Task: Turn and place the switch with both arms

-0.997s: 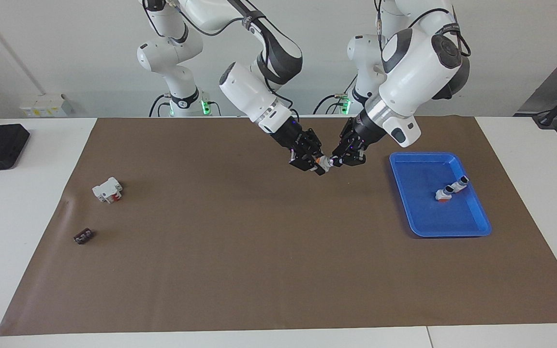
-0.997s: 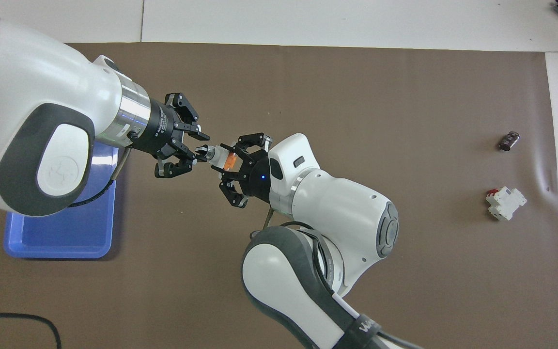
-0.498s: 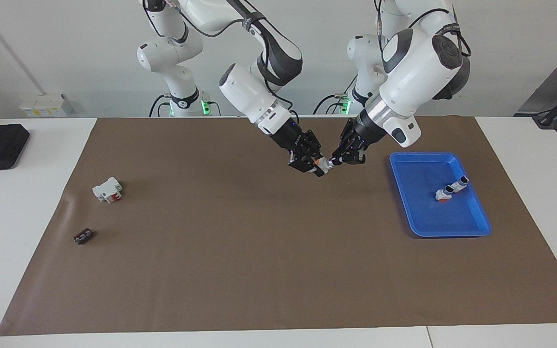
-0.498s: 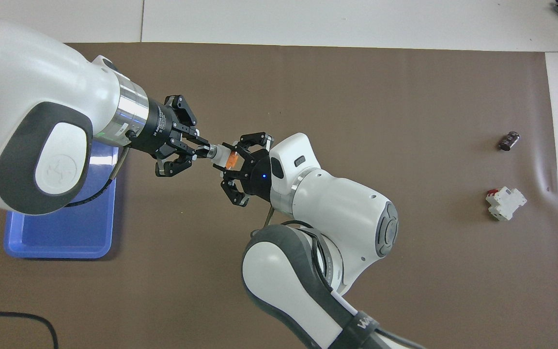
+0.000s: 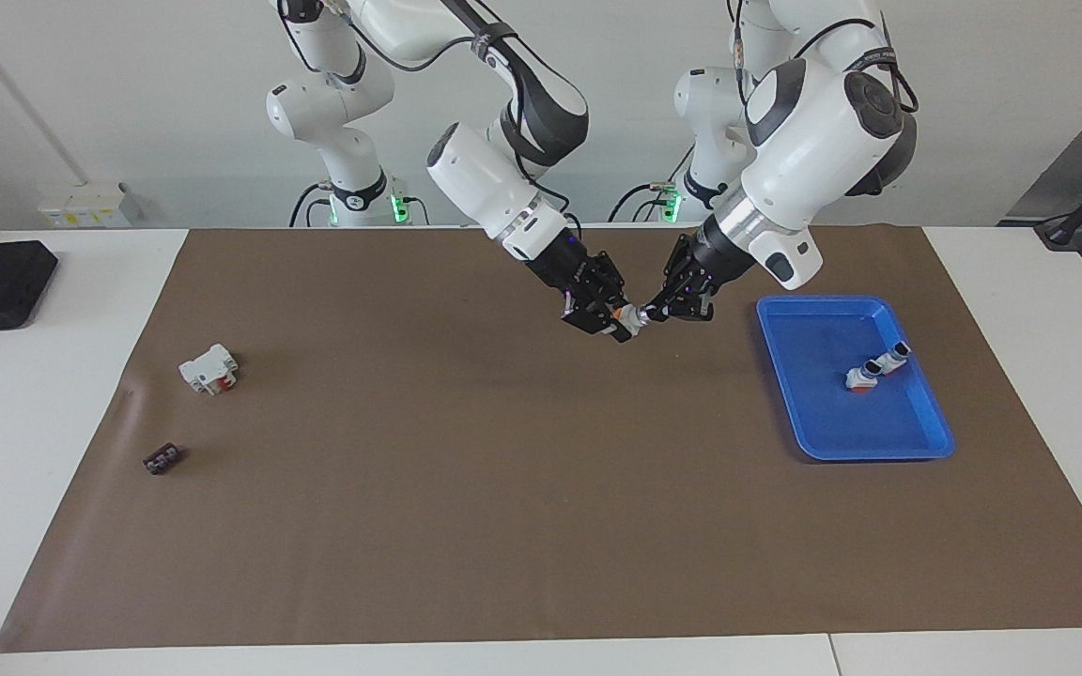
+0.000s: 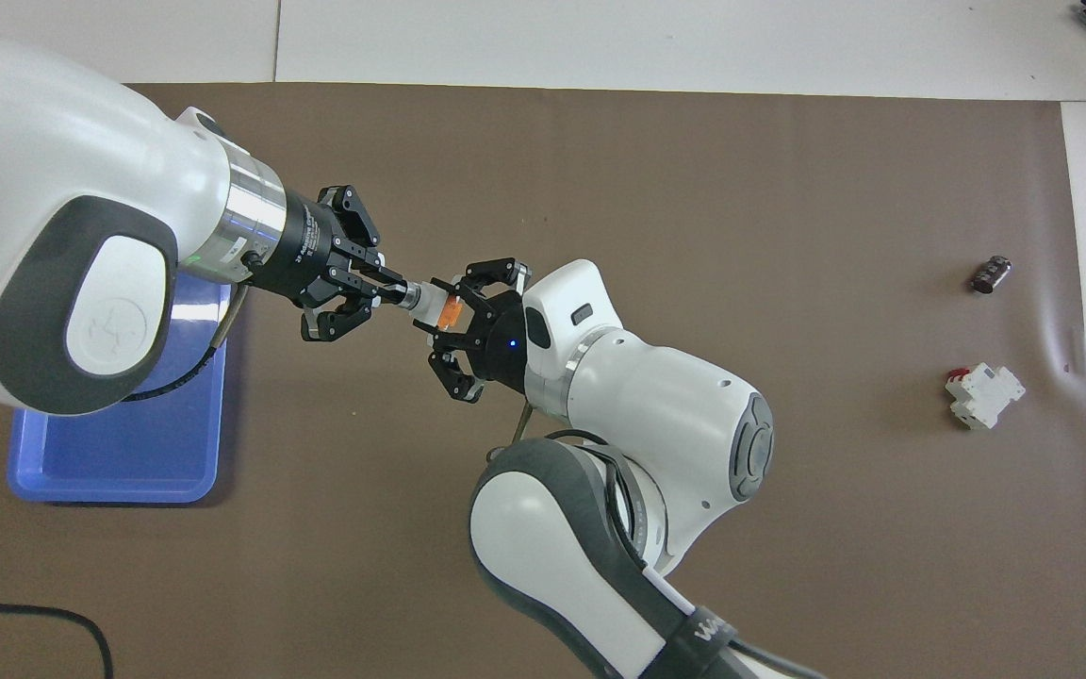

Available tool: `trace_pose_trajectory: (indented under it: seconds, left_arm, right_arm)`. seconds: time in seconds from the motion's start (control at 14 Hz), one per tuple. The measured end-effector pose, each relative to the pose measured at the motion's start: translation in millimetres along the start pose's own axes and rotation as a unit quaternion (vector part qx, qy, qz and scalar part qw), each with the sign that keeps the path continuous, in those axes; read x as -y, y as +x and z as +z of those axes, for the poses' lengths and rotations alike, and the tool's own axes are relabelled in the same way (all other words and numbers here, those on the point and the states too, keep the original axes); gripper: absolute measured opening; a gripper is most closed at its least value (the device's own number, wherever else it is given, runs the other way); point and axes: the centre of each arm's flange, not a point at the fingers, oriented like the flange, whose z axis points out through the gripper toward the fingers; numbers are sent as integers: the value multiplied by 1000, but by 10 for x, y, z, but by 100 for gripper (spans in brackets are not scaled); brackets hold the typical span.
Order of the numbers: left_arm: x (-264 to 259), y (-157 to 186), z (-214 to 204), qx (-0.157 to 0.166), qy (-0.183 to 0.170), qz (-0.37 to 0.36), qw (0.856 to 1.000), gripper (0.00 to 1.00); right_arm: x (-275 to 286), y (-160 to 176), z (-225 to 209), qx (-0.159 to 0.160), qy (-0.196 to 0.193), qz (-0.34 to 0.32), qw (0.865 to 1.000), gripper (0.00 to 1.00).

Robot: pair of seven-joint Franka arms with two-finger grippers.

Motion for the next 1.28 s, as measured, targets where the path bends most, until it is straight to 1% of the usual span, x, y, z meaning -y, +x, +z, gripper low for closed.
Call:
trace_pose_trajectory:
  seconds: [0.07,0.14,0.64,0.85,1.0,1.28]
  left_arm:
    - [1,0,2,0,0,0,1000,15]
    - [3,-3,5,0,1,0,1000,10]
    - [2,-4,7,0,1,1,1000,10]
    - [-1,-12,5,0,-1,13,1000,10]
    - [-3,-15,4,0,-3,34,999,10]
    - [-21,-44,-3,1,-14,108,994,10]
  right_arm:
    - [-2,-1,0,0,0,0,1000,41]
    - [-8,-8,0,1,-1,0,1000,41]
    - [-9,-10,0,1,-1,1,1000,41]
    - [-14,-10,-3,1,-3,1,1000,41]
    - [-16,-10,-5,1,-4,1,1000,41]
    - [-40,-9,-22,0,-12,1,1000,41]
